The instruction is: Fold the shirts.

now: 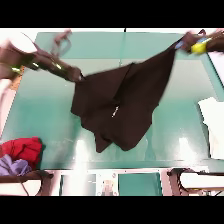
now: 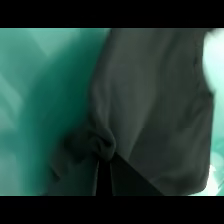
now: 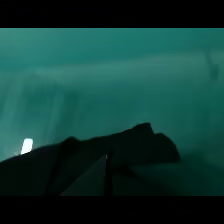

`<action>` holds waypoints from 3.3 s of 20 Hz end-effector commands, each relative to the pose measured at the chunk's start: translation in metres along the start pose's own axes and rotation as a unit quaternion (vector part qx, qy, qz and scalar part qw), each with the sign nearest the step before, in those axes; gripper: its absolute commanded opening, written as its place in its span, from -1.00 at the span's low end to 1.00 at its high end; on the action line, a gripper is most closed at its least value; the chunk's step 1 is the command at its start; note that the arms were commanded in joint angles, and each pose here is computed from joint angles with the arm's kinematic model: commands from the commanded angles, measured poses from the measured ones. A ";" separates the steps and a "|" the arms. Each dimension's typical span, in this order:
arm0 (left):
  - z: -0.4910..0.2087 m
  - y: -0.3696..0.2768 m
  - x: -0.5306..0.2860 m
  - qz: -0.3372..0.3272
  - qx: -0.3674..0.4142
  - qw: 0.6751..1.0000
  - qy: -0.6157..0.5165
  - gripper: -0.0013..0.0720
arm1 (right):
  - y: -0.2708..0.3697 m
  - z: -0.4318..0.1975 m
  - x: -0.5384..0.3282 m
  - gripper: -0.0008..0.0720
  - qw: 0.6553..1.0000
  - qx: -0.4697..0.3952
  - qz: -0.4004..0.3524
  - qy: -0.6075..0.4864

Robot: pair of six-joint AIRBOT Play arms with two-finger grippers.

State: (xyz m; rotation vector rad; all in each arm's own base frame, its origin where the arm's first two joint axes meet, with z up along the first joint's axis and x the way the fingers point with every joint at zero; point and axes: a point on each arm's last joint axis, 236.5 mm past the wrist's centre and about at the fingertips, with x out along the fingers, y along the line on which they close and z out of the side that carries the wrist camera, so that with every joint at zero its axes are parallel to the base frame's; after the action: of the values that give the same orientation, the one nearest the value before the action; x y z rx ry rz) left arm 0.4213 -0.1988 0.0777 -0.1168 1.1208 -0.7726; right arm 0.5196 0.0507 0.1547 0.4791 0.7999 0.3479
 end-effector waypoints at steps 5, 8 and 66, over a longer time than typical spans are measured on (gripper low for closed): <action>-0.007 0.098 0.081 0.059 -0.084 0.995 -0.004 0.70 | -0.087 -0.126 0.154 -0.94 0.982 0.074 -0.020 0.170; 0.002 0.132 0.022 0.106 -0.119 0.987 0.010 0.70 | -0.102 -0.116 0.145 -0.94 0.983 0.082 -0.025 0.160; -0.163 -0.028 0.138 0.026 -0.160 0.987 0.014 0.29 | -0.119 -0.296 -0.007 -0.94 0.943 0.212 -0.098 0.238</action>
State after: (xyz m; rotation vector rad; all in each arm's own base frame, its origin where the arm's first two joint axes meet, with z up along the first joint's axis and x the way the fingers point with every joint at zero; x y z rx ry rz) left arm 0.2930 -0.2524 -0.0829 -0.3385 1.2861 -0.5660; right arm 0.3061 0.0274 -0.0824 0.7228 1.3988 0.0952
